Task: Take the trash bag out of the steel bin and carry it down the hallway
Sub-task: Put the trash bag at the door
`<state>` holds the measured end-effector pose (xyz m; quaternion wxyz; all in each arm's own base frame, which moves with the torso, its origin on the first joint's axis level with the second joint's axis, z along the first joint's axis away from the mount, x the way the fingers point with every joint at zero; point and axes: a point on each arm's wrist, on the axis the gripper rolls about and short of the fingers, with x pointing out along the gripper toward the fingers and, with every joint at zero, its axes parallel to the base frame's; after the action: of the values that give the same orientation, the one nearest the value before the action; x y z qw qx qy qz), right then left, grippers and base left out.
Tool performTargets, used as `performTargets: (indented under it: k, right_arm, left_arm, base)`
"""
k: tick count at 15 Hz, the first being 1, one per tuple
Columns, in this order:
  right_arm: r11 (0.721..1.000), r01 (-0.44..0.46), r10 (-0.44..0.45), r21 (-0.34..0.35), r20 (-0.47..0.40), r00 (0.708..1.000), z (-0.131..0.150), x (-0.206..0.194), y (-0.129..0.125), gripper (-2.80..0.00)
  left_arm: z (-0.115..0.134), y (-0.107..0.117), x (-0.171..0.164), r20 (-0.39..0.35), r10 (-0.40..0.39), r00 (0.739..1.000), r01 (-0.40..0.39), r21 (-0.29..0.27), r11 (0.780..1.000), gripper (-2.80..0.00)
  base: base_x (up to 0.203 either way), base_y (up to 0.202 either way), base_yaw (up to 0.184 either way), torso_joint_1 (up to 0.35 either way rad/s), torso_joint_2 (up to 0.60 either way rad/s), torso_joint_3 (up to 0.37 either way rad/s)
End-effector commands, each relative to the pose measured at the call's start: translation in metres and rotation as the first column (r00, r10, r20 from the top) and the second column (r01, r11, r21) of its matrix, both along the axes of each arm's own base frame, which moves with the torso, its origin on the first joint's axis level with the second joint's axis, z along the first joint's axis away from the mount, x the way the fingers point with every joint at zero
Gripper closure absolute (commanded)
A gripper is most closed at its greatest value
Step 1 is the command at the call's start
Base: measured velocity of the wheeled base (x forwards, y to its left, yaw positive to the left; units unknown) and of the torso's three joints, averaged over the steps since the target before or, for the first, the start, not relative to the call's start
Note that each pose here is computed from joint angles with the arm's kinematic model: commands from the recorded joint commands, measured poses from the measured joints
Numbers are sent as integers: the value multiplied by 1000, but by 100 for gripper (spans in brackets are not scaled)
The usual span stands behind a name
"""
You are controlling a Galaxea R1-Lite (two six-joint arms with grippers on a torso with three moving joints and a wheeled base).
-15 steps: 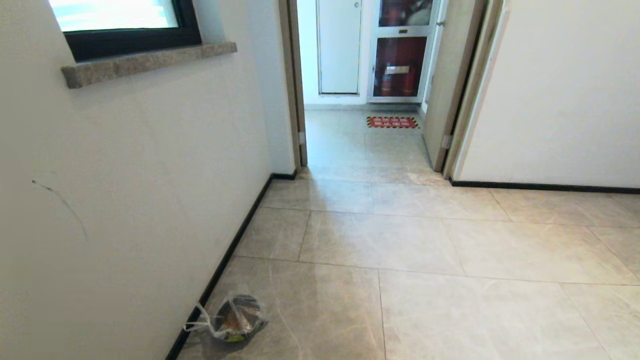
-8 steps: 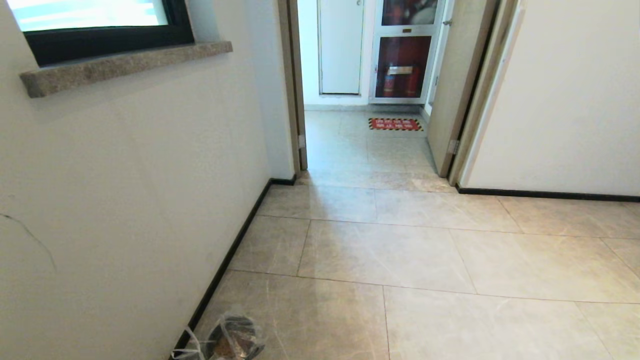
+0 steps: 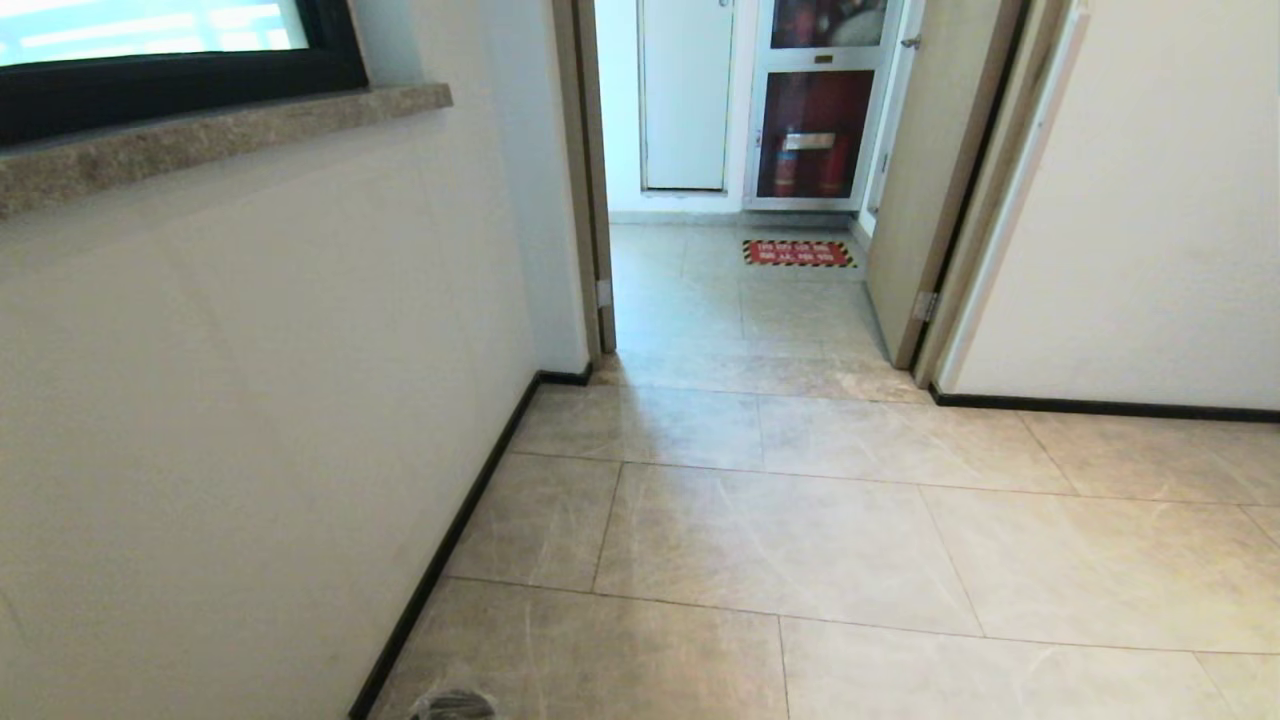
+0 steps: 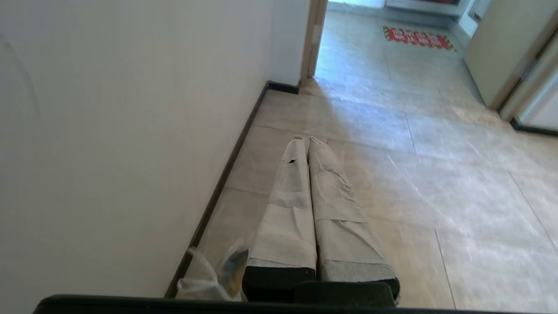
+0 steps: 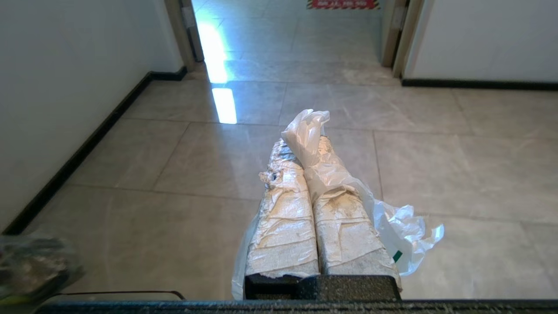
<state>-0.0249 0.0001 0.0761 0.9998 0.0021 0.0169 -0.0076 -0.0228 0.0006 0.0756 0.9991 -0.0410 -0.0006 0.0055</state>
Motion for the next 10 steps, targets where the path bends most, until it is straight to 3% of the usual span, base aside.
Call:
performTargets:
  k: [1,10]
  right_arm:
    - [1000,0,0,2,0,1000,0,0,0,0]
    - [1000,0,0,0,0,1000,0,0,0,0]
  left_arm:
    - [0,0,0,1,1,1000,-1,-1,1000,0]
    - [0,0,0,2,1,1000,-1,-2,1000,0]
  base:
    - [192,0,0,4,5,2]
    - [194,0,1,2,1,3]
